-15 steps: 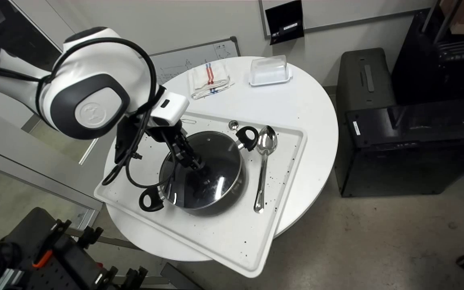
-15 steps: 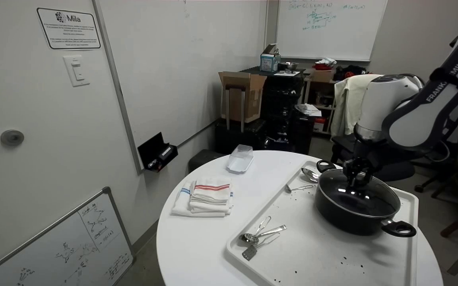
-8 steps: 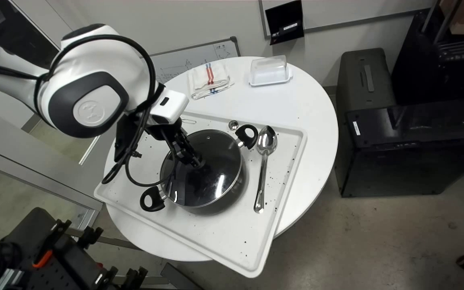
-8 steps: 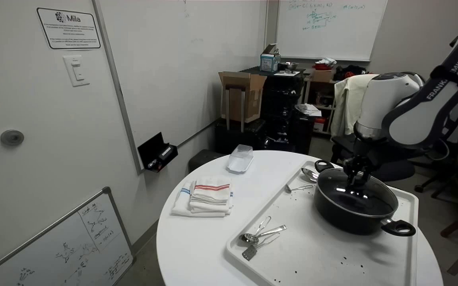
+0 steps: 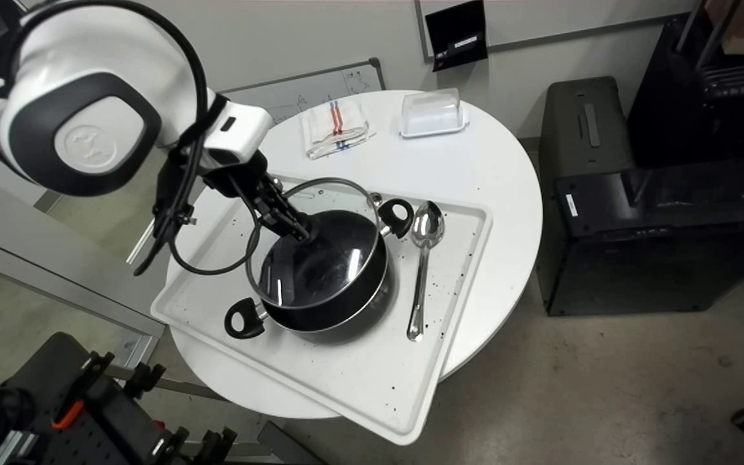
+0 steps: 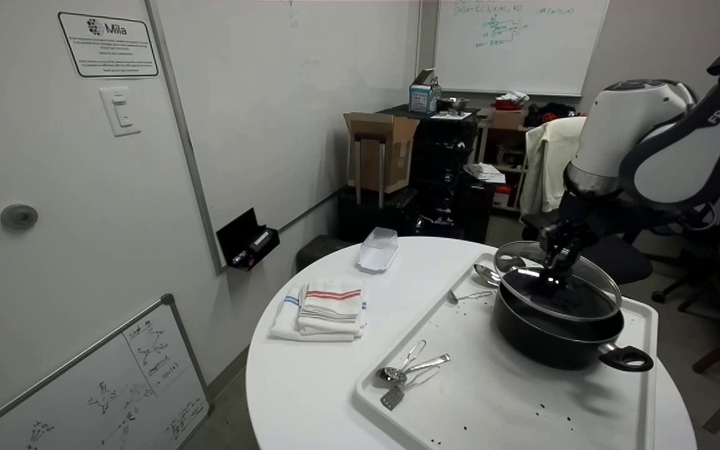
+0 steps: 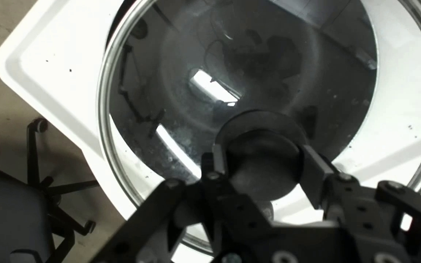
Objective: Remove the lid from the pot and put it on the table
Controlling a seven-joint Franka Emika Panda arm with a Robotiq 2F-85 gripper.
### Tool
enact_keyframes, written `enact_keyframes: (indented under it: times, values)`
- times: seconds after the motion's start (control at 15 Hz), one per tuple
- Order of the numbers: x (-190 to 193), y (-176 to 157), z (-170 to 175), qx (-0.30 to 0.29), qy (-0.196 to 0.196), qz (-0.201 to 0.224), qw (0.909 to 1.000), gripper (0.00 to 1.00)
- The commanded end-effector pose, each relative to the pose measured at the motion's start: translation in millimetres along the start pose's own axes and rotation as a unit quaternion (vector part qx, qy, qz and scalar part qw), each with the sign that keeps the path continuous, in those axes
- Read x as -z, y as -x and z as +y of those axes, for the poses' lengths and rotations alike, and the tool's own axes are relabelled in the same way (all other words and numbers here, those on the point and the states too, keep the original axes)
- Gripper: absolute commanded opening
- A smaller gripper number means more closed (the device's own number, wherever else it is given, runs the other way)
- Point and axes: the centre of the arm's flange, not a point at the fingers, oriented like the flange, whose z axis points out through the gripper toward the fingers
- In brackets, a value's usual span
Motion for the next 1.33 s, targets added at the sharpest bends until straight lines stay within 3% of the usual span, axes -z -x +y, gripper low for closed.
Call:
enact_keyframes:
  times: [0.0,0.53,1.27]
  values:
    - [40,10,-4,0.02,-0.013,0.018,0.9995,0.25]
    - [53,41,-61,0.119,-0.01,0.028,0.9924,0.25]
    - [51,134,-168,0.275,-0.004,0.048,0.9602,0.25]
